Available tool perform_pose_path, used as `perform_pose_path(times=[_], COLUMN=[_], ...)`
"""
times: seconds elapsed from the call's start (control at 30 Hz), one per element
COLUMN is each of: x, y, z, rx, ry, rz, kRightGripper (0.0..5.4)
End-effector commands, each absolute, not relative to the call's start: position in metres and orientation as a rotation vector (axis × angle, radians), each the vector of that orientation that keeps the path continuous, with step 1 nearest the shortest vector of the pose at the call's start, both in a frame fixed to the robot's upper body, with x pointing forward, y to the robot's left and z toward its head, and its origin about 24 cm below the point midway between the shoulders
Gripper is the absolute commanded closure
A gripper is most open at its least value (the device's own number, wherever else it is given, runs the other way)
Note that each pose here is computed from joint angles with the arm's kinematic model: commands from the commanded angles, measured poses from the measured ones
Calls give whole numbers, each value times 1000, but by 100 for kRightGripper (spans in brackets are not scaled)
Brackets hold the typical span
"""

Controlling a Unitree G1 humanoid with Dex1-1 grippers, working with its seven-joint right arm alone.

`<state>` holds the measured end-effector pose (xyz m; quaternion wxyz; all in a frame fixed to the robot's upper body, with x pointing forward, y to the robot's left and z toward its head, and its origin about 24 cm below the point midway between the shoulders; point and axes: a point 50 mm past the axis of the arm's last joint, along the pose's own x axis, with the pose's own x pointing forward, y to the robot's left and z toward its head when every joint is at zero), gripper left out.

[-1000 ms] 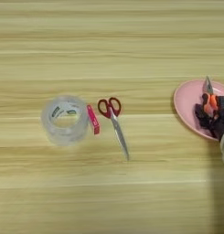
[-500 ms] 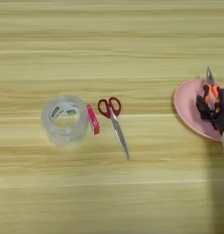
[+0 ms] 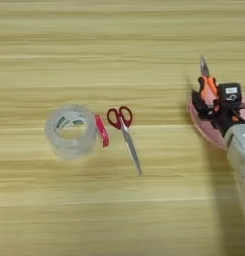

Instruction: Move the objects on the table

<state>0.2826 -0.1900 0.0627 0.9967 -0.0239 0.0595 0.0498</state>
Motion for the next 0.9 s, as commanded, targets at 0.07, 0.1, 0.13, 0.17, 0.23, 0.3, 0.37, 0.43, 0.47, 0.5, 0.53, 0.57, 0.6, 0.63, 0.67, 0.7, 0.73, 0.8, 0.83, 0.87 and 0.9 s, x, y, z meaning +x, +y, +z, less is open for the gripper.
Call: perform_pose_path(times=[0.07,0.1,0.13,0.17,0.23,0.3,0.37,0.43,0.47,0.5,0.53,0.57,0.6,0.63,0.67,0.7,0.73,0.8,0.83,0.87,0.9], x=[291,290,289,288,287,287,286,284,282,281,280,279,279,278,277,276,276,274,274,273,273], y=[-169,-165,-160,-156,-151,-149,-146,-141,-138,-135,-133,-131,-129,-128,-127,-127,-126,-126,-126,-126,-127], z=[101,100,99,97,94,92,90,87,85,83,81,79,76,74,71,69,68,63,61,58,56], rx=[-55,-52,-51,-50,-51,-49,-44,-41,-39,-37,-35,-34,-36,-35,-36,-35,-36,-33,-32,-30,-28], ry=[-48,-45,-42,-36,-26,-18,-9,2,9,16,26,34,43,53,62,69,75,93,101,110,121], rz=[178,194,210,224,244,251,261,281,293,304,312,317,323,325,328,330,332,331,330,328,325], kRightGripper=[200,200,200,200,200,200,200,200,200,200,200,200,200,200,200,200,200,200,200,200,200])
